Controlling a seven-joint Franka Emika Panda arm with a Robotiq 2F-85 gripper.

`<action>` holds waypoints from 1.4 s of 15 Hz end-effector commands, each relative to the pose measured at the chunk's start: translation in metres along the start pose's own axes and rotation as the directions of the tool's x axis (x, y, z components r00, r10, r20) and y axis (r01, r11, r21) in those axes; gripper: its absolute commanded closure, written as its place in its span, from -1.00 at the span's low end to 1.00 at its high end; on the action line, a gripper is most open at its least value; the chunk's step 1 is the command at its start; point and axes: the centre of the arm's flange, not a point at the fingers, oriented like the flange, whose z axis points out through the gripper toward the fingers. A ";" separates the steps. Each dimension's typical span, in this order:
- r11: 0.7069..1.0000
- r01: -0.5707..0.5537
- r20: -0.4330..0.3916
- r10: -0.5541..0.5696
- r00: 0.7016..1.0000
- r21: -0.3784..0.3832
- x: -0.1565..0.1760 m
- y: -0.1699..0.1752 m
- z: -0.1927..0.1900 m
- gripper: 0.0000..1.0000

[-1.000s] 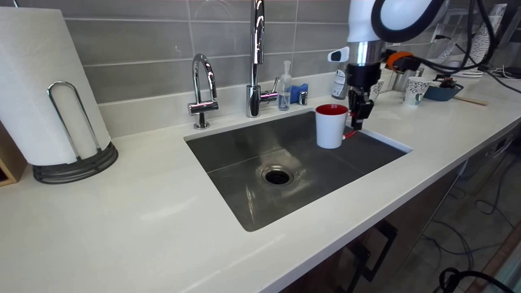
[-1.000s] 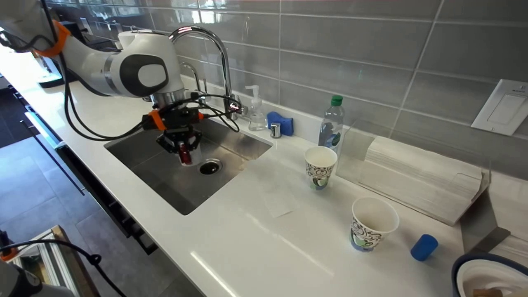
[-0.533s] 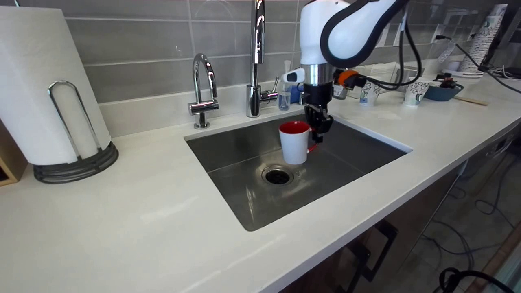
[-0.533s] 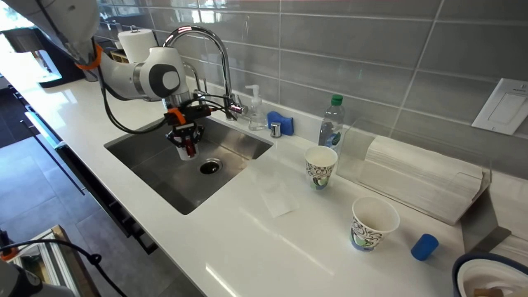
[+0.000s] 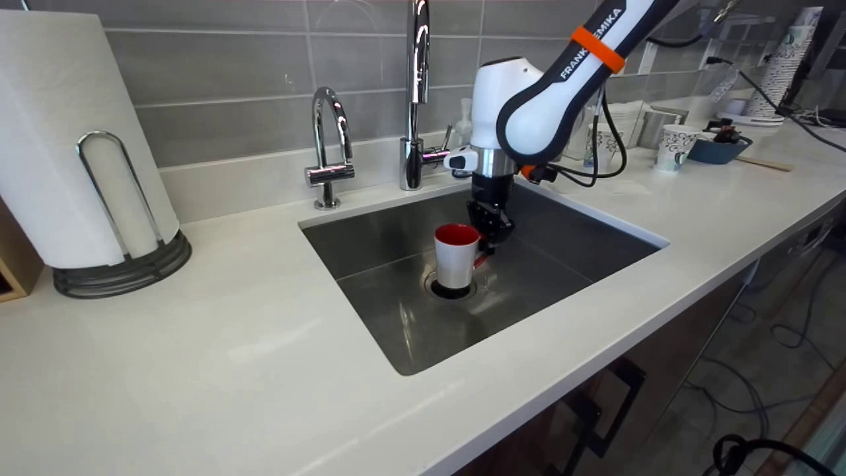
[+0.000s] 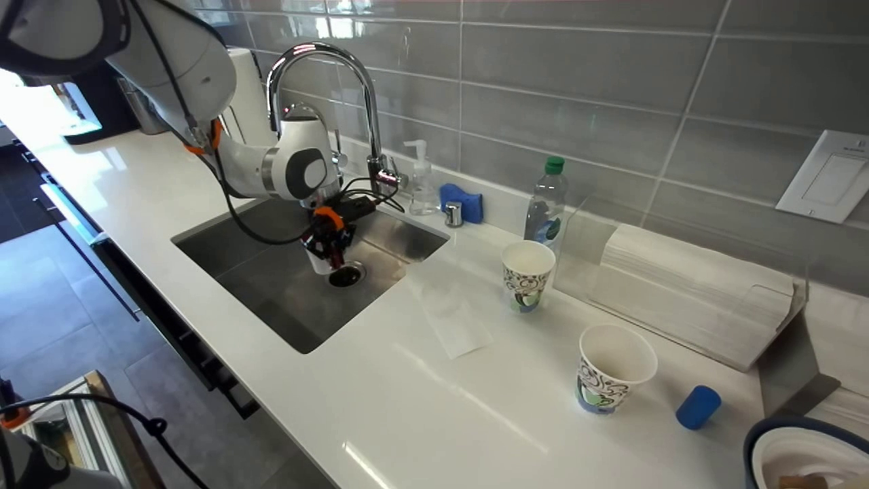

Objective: Put the white and red mug in the sink.

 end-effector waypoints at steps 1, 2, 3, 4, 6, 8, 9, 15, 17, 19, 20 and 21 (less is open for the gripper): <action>0.999 0.042 -0.074 -0.045 0.996 -0.032 0.024 0.022 0.006 0.90; 0.999 0.042 -0.081 -0.044 0.996 -0.034 0.030 0.022 0.009 0.90; 0.999 0.047 -0.089 -0.049 0.995 -0.027 0.036 0.021 0.011 0.90; 0.998 0.057 -0.094 -0.058 0.994 -0.021 0.041 0.021 0.013 0.90; 0.997 0.075 -0.108 -0.076 0.991 -0.012 0.050 0.020 0.016 0.90; 0.997 0.078 -0.111 -0.078 0.991 -0.010 0.057 0.019 0.021 0.90; 0.997 0.076 -0.111 -0.077 0.991 -0.008 0.059 0.019 0.024 0.90; 0.997 0.075 -0.128 -0.074 0.989 0.003 0.073 0.017 0.034 0.90; 0.997 0.075 -0.131 -0.074 0.989 0.003 0.075 0.018 0.037 0.90; 0.997 0.083 -0.128 -0.082 0.988 0.001 0.075 0.019 0.037 0.09; 0.997 0.078 -0.132 -0.078 0.988 -0.005 0.075 0.019 0.035 -0.05; 0.997 0.076 -0.133 -0.076 0.988 -0.007 0.074 0.020 0.032 -0.17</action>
